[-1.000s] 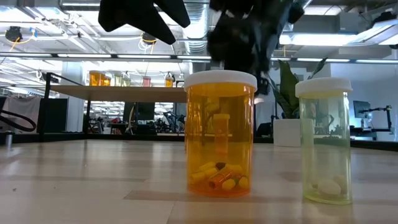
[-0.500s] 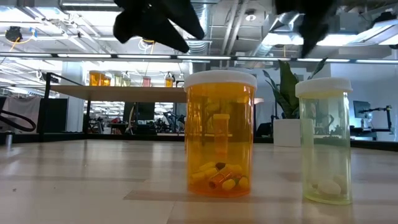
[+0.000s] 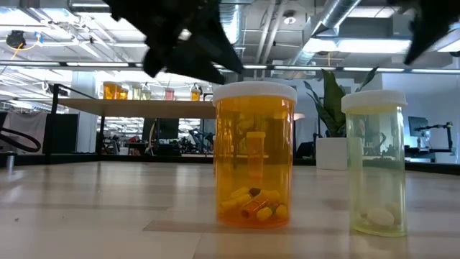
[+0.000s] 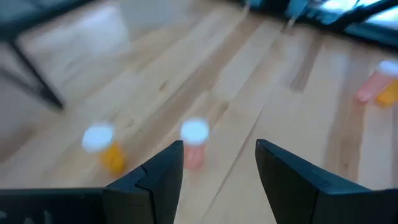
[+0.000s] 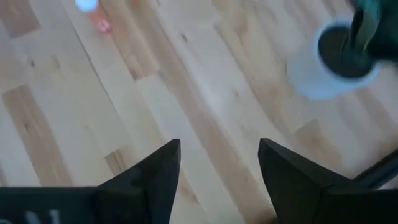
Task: Pick and place medicine bottles onto shelf by color
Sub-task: Put the right pink pill bottle on the shelf aligned with the other pink pill bottle
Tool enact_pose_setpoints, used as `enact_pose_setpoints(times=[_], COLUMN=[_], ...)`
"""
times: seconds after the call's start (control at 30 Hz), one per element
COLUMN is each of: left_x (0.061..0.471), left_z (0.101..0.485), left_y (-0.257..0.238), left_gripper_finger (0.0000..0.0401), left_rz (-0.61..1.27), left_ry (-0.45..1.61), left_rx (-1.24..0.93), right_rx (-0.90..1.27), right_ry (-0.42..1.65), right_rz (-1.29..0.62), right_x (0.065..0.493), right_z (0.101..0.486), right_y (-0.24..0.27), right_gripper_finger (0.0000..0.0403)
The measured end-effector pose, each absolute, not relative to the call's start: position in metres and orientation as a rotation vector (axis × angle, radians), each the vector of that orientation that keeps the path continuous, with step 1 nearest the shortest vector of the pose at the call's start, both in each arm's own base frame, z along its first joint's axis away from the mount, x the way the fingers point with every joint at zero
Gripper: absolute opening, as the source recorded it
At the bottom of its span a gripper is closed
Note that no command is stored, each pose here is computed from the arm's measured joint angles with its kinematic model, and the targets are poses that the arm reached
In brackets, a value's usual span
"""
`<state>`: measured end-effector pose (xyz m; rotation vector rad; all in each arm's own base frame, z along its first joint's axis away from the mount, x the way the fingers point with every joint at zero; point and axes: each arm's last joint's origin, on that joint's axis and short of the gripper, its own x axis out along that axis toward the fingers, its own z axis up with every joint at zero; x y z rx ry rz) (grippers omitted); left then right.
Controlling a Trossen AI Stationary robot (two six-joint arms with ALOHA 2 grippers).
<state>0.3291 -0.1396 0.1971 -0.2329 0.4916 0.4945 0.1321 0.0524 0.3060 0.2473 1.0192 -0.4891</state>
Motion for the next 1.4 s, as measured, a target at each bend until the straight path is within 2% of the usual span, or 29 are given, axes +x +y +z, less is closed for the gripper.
enact_pose_setpoints(times=[0.23, 0.57, 1.13, 1.4], left_x=[0.346, 0.371, 0.377, 0.377], left_z=[0.182, 0.148, 0.12, 0.12], left_y=[-0.126, -0.111, -0.106, -0.105], left_gripper_finger=[0.0202, 0.0204, 0.0204, 0.0198], left_rz=[0.442, 0.468, 0.467, 0.493], left_ry=[0.475, 0.474, 0.524, 0.509], left_rx=[-0.062, -0.09, -0.13, -0.137], right_rx=[0.354, 0.44, 0.43, 0.433], right_ry=[1.032, 1.025, 0.984, 0.984], right_rz=[-0.523, -0.519, -0.531, -0.532], right_x=[0.102, 0.089, 0.088, 0.088], right_z=[0.262, 0.228, 0.227, 0.227], right_y=[0.059, 0.072, 0.074, 0.074], right_gripper_finger=[0.0228, 0.0226, 0.0226, 0.0226])
